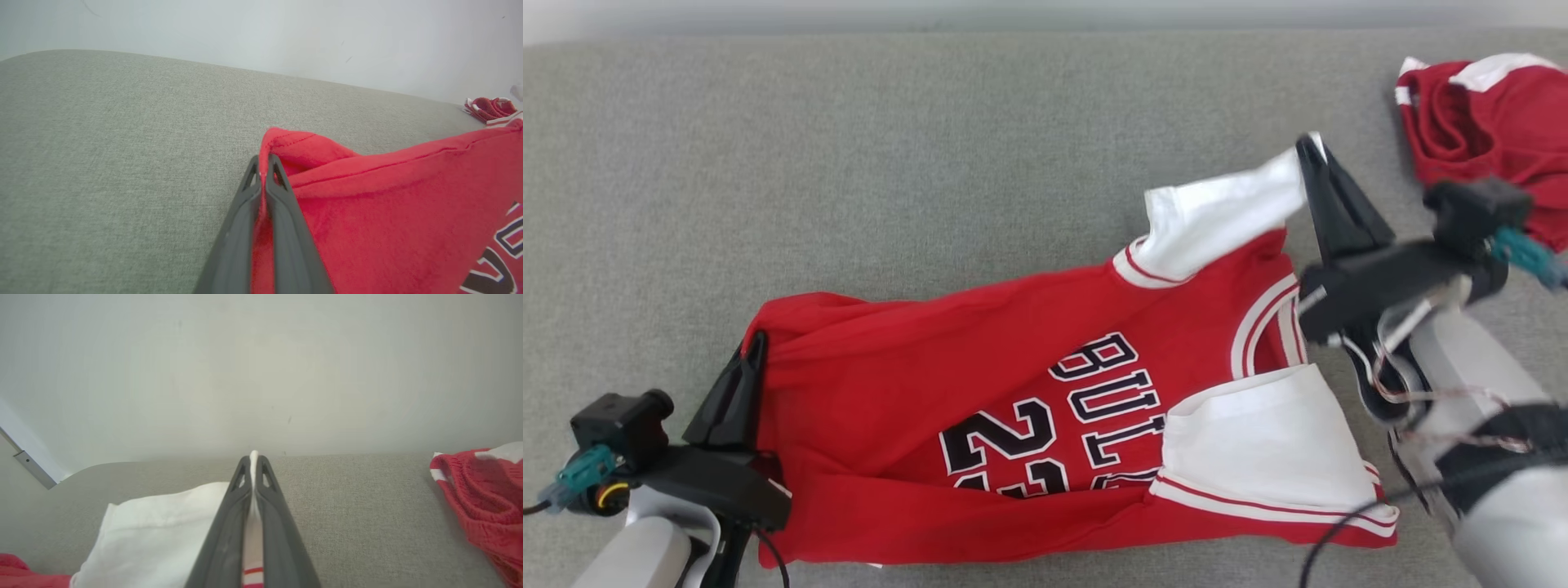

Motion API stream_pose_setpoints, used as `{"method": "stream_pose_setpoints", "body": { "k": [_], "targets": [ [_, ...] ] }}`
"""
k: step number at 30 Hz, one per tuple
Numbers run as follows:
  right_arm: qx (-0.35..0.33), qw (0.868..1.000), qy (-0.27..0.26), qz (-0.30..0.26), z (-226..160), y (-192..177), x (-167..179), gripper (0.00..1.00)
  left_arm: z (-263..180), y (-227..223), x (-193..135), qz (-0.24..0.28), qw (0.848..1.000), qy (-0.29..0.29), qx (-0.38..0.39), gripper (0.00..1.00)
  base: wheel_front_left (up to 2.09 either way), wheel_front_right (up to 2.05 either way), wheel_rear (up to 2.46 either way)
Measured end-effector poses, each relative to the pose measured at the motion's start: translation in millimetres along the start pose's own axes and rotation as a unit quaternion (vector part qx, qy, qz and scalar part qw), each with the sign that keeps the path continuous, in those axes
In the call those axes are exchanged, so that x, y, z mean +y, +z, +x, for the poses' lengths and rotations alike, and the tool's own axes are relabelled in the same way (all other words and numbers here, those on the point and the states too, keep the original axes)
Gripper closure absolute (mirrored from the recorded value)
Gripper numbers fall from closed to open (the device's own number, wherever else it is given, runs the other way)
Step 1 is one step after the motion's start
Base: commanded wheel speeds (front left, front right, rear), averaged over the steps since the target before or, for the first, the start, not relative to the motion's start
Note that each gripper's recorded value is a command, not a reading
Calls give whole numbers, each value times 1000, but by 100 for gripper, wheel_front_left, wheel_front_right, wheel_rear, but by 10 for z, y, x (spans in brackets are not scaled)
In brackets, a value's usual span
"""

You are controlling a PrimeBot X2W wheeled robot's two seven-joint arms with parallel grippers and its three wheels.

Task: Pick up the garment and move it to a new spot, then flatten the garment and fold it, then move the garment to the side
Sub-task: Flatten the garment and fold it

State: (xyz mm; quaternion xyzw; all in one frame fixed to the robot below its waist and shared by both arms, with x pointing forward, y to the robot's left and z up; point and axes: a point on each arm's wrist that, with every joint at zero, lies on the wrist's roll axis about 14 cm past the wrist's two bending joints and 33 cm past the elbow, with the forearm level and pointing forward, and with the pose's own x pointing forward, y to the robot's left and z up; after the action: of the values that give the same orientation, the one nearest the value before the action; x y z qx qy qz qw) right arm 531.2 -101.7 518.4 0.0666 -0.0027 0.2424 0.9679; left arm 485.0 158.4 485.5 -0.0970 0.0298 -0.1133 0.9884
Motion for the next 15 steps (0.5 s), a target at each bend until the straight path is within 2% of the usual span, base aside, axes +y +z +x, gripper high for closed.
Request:
{"method": "stream_pose_setpoints", "body": {
  "k": [9, 15],
  "targets": [
    [-18, 999, 2, 47, -570, 28, 171, 100, -151, 64, -63, -6, 1000, 2, -7, 100, 0, 0, 0],
    [-4, 997, 8, 75, -872, -107, 359, 100, -265, 81, -87, -13, 1000, 7, -10, 100, 0, 0, 0]
  ]
}}
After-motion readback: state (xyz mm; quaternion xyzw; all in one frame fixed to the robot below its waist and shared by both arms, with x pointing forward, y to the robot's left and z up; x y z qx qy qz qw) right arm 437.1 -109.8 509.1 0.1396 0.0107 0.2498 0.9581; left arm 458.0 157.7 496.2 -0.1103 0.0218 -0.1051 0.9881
